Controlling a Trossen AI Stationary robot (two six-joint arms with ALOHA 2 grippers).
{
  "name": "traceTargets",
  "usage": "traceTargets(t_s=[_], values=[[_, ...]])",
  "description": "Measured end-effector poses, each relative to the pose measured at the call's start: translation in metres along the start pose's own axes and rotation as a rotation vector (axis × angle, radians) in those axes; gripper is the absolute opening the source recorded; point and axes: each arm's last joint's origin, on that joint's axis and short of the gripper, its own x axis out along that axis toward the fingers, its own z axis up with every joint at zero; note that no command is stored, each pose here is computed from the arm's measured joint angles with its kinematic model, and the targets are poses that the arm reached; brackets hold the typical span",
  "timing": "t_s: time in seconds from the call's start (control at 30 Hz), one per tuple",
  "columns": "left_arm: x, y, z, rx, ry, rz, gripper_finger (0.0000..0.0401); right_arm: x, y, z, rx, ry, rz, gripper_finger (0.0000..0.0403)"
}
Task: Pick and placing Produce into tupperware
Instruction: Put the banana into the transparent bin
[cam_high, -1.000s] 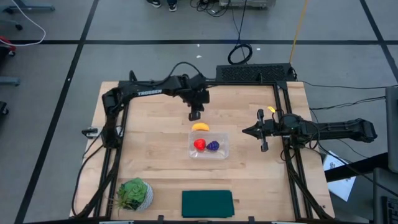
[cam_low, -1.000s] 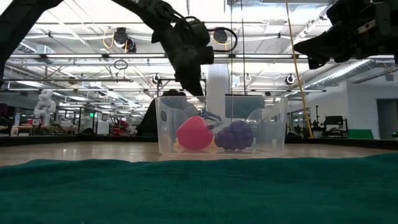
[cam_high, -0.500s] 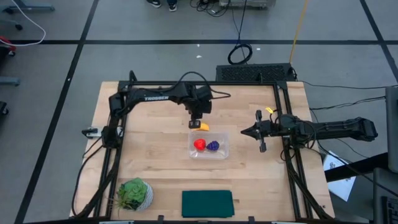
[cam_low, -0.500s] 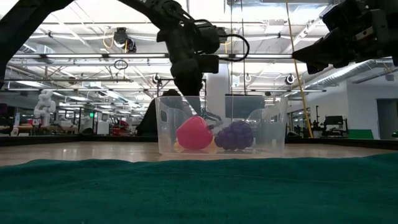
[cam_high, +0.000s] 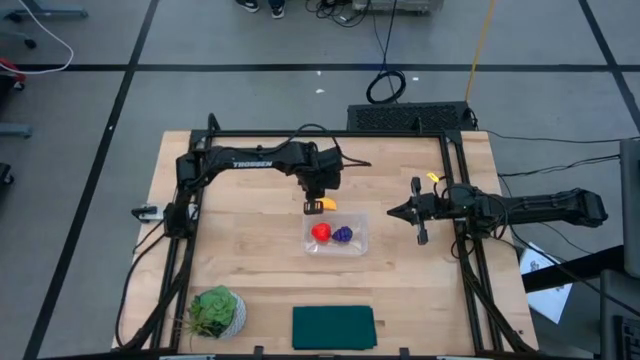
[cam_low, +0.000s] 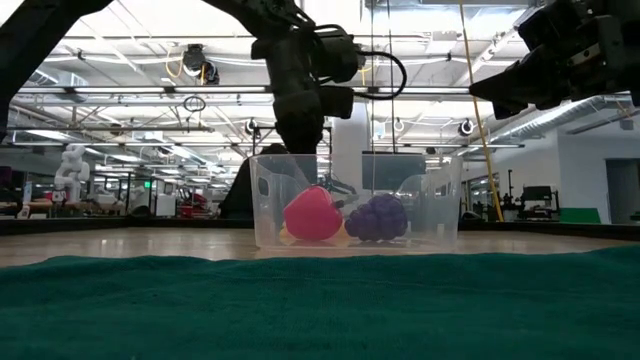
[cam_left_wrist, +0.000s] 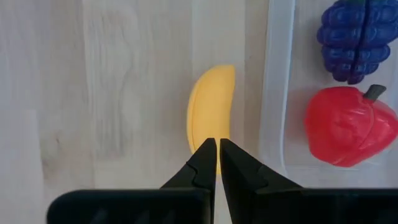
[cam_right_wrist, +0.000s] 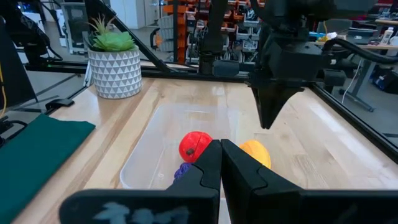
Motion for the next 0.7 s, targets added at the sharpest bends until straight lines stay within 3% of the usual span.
traceTargets(t_s=[0.37,0.7], values=[[-0.004,0.002,-0.004,-0.075,0.002,-0.189,0.0026,0.0,0.0,0.001,-0.001,-0.008,0.0,0.0],[-0.035,0.019,0.021,-0.084,-0.116,-0.221,0.0026,0.0,0.0,0.003,-0.003,-0.026,-0.001,0.0]])
